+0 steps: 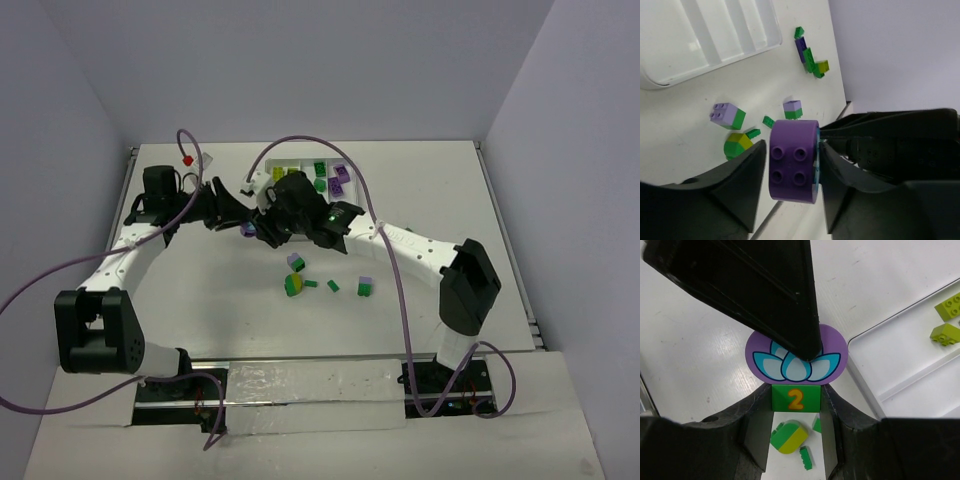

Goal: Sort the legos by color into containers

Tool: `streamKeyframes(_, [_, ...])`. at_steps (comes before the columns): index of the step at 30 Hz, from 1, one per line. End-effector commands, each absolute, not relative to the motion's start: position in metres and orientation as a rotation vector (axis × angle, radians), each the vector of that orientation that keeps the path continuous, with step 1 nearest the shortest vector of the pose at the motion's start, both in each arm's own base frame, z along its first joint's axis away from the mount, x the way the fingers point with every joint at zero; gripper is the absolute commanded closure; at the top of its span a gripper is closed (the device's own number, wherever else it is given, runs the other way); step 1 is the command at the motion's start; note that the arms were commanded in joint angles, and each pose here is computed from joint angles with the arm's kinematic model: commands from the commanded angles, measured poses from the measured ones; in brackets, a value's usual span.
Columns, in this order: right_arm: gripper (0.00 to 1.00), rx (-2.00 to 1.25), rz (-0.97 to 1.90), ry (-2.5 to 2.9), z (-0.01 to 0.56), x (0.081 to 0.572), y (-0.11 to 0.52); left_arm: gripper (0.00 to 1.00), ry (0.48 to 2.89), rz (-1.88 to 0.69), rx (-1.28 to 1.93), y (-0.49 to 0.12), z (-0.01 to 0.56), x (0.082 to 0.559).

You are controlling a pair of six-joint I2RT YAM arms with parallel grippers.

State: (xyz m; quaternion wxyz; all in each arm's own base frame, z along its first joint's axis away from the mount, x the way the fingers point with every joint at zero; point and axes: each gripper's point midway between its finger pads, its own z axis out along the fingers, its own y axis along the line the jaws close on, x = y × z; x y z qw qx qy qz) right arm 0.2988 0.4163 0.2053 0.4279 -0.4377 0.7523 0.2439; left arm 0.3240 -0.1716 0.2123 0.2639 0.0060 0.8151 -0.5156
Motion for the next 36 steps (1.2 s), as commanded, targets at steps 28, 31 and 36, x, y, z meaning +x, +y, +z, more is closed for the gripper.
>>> streamKeyframes(28, [1.00, -0.945, 0.392, 1.911, 0.172, 0.364, 0.324, 1.00, 1.896, -1.181, 0.126, -0.107, 0.303, 0.406])
streamKeyframes(31, [1.00, -0.875, 0.354, 1.986, 0.150, 0.397, 0.310, 1.00, 1.887, -1.078, 0.108, -0.101, 0.308, 0.421])
streamKeyframes(36, [1.00, -0.811, 0.340, 2.002, 0.130, 0.444, 0.305, 1.00, 1.870, -1.080, 0.063, -0.100, 0.307, 0.433])
